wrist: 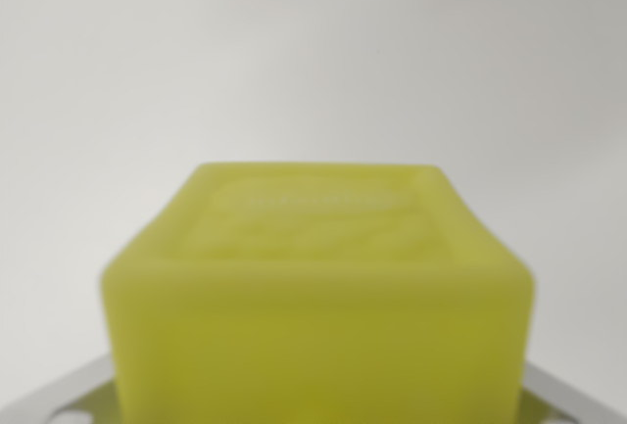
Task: Pick yellow cube
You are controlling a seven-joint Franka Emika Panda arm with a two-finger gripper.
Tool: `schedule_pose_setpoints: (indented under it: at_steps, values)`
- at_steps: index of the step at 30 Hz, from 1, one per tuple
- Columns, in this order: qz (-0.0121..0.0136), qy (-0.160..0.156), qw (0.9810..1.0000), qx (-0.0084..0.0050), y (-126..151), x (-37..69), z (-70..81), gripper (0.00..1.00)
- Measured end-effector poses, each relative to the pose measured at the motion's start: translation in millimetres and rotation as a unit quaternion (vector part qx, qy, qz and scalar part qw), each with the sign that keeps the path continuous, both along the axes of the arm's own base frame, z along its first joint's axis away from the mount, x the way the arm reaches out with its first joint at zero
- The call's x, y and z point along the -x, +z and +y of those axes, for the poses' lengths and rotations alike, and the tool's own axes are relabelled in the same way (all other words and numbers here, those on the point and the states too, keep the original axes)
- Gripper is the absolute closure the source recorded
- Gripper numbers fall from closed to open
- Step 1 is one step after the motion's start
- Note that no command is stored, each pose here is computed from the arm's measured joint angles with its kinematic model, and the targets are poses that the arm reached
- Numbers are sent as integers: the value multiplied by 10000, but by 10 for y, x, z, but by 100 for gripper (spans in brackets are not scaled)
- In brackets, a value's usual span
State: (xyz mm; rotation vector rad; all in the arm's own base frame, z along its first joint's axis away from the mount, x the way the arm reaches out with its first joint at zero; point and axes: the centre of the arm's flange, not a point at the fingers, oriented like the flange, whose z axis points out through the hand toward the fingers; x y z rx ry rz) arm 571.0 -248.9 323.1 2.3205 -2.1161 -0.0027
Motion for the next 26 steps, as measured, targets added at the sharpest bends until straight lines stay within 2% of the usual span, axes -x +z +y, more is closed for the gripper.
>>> schedule_pose_setpoints:
  at_steps: [16,26]
  values:
    - [-1,0,10000,1,390,-1,0,100]
    - [0,0,10000,0,416,-1,0,100]
